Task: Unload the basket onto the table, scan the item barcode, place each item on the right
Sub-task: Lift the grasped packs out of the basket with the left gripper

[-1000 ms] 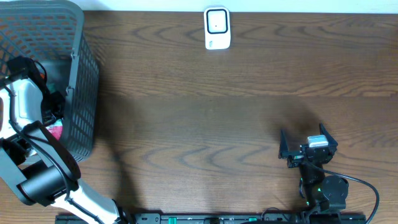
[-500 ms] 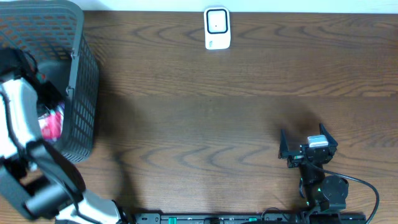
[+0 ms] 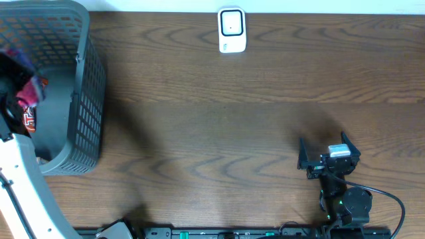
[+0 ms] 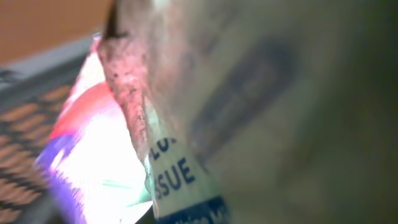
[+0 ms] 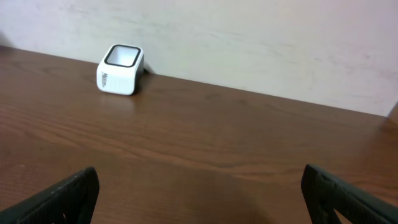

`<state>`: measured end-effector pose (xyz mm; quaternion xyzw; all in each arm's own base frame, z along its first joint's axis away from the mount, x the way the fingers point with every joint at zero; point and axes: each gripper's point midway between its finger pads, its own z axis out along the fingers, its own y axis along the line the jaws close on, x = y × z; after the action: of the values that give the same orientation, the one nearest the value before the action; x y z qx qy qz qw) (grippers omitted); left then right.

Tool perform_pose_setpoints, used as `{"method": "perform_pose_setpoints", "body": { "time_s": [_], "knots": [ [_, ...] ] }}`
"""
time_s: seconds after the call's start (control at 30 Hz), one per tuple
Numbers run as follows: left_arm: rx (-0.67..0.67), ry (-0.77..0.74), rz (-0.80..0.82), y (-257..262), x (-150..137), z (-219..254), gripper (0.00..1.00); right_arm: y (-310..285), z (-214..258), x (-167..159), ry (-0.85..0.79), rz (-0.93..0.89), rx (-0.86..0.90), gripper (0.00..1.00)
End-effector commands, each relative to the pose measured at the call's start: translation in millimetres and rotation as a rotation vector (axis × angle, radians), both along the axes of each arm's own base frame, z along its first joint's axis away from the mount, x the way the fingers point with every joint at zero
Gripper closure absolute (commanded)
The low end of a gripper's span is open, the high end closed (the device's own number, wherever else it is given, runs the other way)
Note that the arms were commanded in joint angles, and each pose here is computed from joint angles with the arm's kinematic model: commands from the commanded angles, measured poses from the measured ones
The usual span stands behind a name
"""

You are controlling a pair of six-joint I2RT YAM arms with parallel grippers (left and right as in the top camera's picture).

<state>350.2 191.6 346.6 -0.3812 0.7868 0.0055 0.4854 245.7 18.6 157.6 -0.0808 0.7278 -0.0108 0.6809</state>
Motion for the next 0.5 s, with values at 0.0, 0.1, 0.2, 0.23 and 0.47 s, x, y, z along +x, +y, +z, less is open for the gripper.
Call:
{"method": "perform_pose_setpoints", "body": {
  "time_s": [0.0,0.1,0.2,0.23,0.47],
  "knots": [
    [-0.131,-0.115,-0.204,-48,28,14,0.93,-2,0,0,0.001,-0.008,0.013,0.01],
    [-0.116,-0.121,-0.257,-67,37,17,0.93,-2,0,0,0.001,-0.008,0.014,0.01],
    [-0.103,-0.118,-0.324,-90,44,18,0.93,-2,0,0,0.001,-0.008,0.014,0.01],
    [-0.093,-0.114,-0.350,-97,46,18,0.93,-2,0,0,0.001,-0.008,0.014,0.01],
    [-0.018,-0.085,-0.560,-162,55,17,0.93,-2,0,0,0.000,-0.008,0.014,0.01]
  ]
}}
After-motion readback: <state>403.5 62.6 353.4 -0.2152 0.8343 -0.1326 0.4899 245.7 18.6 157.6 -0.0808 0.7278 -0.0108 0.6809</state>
